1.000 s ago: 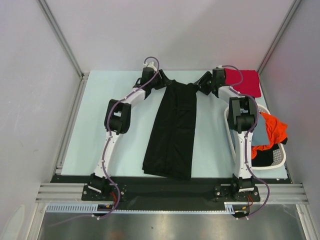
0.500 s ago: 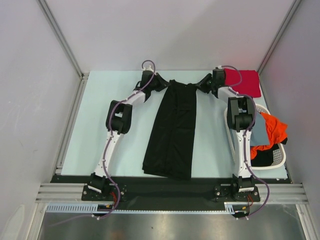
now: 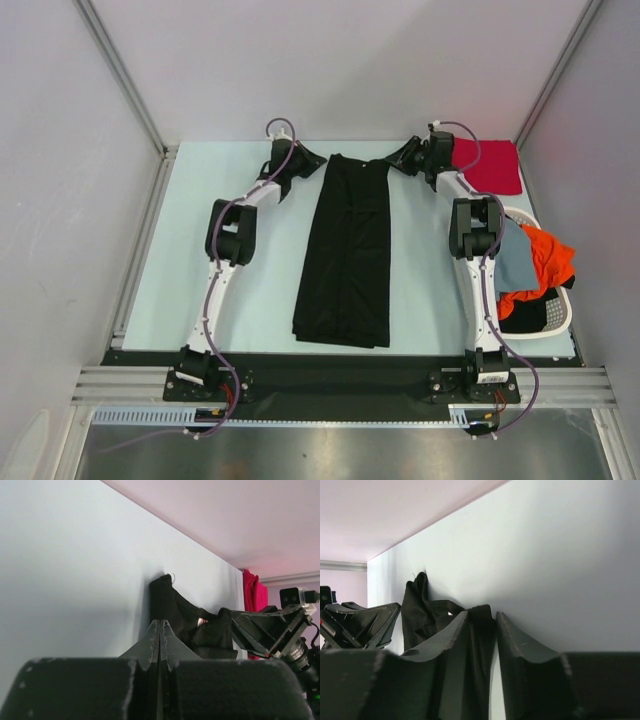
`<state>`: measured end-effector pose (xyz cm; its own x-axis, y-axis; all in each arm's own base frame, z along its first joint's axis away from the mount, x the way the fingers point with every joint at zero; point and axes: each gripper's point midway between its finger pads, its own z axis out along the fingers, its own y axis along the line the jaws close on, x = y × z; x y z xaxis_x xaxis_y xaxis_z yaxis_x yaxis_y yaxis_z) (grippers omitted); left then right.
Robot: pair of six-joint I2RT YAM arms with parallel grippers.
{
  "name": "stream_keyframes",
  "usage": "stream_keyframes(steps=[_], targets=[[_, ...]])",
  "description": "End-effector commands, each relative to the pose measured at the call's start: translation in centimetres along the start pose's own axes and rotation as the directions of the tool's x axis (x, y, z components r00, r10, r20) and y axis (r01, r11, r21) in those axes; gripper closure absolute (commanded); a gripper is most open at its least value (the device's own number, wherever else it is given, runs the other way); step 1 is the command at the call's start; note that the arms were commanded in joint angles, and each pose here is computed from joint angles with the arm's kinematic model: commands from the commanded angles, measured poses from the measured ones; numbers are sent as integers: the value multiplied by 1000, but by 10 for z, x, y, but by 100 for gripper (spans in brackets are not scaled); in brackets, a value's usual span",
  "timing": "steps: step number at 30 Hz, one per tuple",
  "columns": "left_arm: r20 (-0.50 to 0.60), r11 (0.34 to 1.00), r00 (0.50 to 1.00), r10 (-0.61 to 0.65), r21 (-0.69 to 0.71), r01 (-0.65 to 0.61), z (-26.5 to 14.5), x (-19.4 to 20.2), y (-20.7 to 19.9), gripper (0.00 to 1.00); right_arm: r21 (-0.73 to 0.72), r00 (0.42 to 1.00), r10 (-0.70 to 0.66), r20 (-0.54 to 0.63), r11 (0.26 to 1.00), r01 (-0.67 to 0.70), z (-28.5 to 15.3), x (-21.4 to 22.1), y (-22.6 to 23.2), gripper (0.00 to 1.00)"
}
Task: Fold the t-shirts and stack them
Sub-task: Fold the tshirt
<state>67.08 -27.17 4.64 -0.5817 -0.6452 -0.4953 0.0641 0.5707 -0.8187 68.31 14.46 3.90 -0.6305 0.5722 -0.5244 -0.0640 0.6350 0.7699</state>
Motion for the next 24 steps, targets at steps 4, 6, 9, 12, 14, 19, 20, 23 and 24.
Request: stream_keyframes(steps=[4,6,9,12,14,19,20,23,24], targets=[[95,999,995,32,35,-35,-7,-38,-26,100,-63,997,-30,70,997,34,-1,-31,13,58],[80,999,996,32,18,-33,-7,-38,-22,92,-65,997,-36,64,997,40,-1,-32,13,56],[75,997,995,73,12,-74,-10,-43,-26,83,-66,997,-32,72,997,36,-2,-42,15,53],[64,989,988,142,-42,-139,-20,-50,-29,63,-10,997,-11,72,1000,12,-12,-54,13,47],[40,974,976,214,-86,-210,-35,-57,-36,60,26,999,-3,52,1000,2,-23,-58,21,45],[-37,921,945,326,-214,-326,-88,-53,-35,59,145,999,-37,-24,989,40,-68,-57,40,43],[-37,907,930,366,-211,-365,-109,-61,-53,58,187,998,-41,-49,981,49,-89,-53,48,42],[-128,886,913,388,-219,-408,-160,-40,-55,59,280,994,-18,-105,959,47,-123,-35,54,41],[-204,882,910,360,-243,-403,-177,-13,-32,59,288,992,-42,-122,955,76,-141,-28,70,40]])
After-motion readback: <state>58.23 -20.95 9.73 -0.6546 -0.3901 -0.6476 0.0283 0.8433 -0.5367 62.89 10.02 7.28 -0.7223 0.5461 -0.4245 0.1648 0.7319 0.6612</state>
